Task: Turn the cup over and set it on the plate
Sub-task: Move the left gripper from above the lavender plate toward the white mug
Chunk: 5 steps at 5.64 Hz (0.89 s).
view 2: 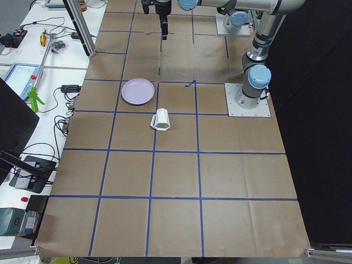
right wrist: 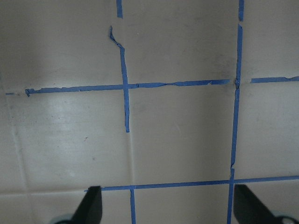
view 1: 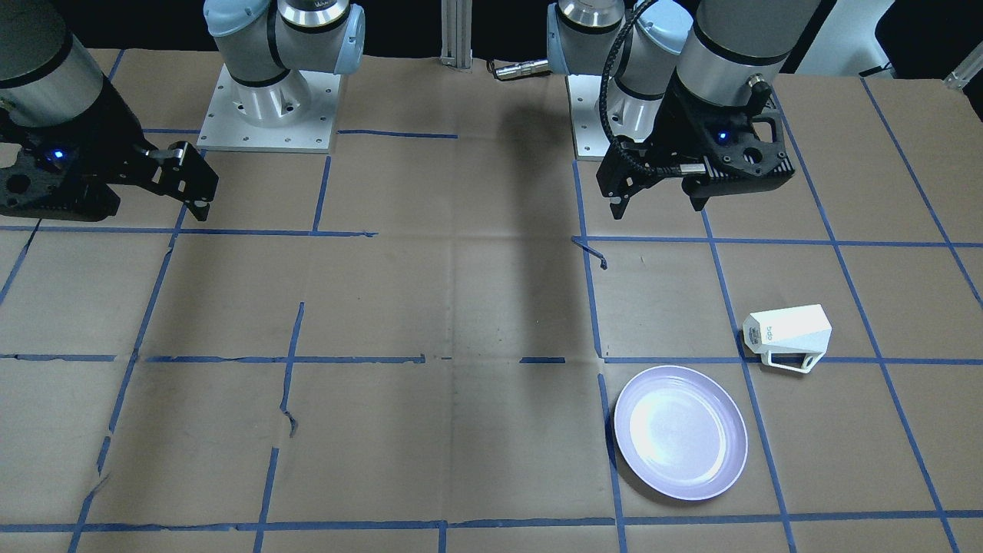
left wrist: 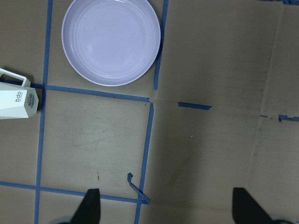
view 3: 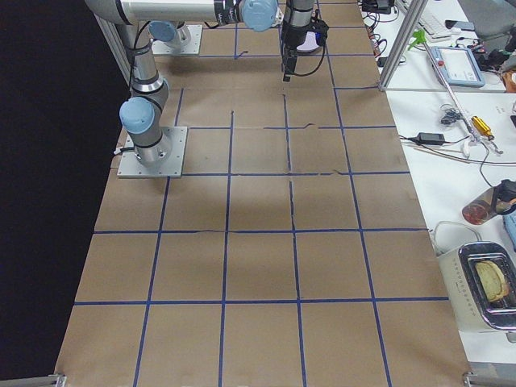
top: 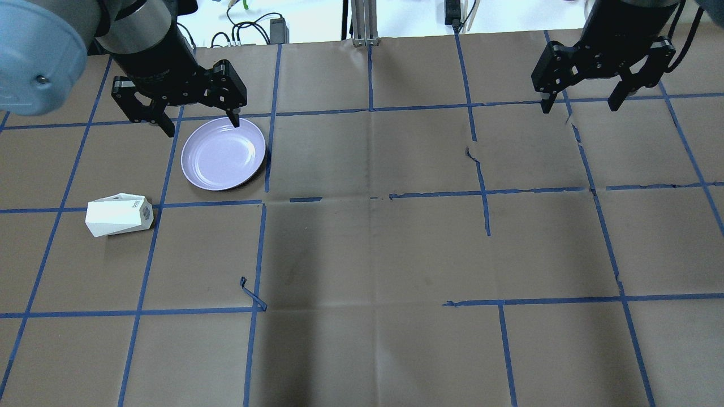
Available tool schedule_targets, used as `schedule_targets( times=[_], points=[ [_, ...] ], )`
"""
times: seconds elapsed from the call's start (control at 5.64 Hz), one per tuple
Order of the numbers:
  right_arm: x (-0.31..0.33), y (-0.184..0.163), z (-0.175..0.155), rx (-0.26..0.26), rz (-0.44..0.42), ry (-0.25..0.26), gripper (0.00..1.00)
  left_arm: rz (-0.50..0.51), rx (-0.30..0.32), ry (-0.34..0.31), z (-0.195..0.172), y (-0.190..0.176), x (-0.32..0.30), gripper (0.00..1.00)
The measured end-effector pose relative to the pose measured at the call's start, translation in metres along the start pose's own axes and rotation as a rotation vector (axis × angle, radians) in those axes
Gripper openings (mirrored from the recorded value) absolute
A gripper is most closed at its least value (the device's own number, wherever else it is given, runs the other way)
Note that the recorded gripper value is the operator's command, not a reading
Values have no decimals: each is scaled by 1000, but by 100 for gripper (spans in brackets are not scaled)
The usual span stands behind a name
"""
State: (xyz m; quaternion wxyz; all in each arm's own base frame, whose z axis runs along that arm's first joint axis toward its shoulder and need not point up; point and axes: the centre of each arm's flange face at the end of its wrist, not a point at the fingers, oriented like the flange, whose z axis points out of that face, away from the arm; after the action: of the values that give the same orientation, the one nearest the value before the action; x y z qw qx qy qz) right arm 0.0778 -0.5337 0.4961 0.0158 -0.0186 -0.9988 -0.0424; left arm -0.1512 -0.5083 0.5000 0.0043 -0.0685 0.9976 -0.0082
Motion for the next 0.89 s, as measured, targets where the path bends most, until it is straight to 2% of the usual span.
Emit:
schedule_targets(
  times=[0.53, 0.89],
  points=[
    [0, 0, 0, 0, 0, 0, 100, -3, 0, -1, -1, 2, -2, 99],
    [0, 0, 0, 0, 0, 0, 100, -25, -24, -10, 6, -3, -18, 99]
  ],
)
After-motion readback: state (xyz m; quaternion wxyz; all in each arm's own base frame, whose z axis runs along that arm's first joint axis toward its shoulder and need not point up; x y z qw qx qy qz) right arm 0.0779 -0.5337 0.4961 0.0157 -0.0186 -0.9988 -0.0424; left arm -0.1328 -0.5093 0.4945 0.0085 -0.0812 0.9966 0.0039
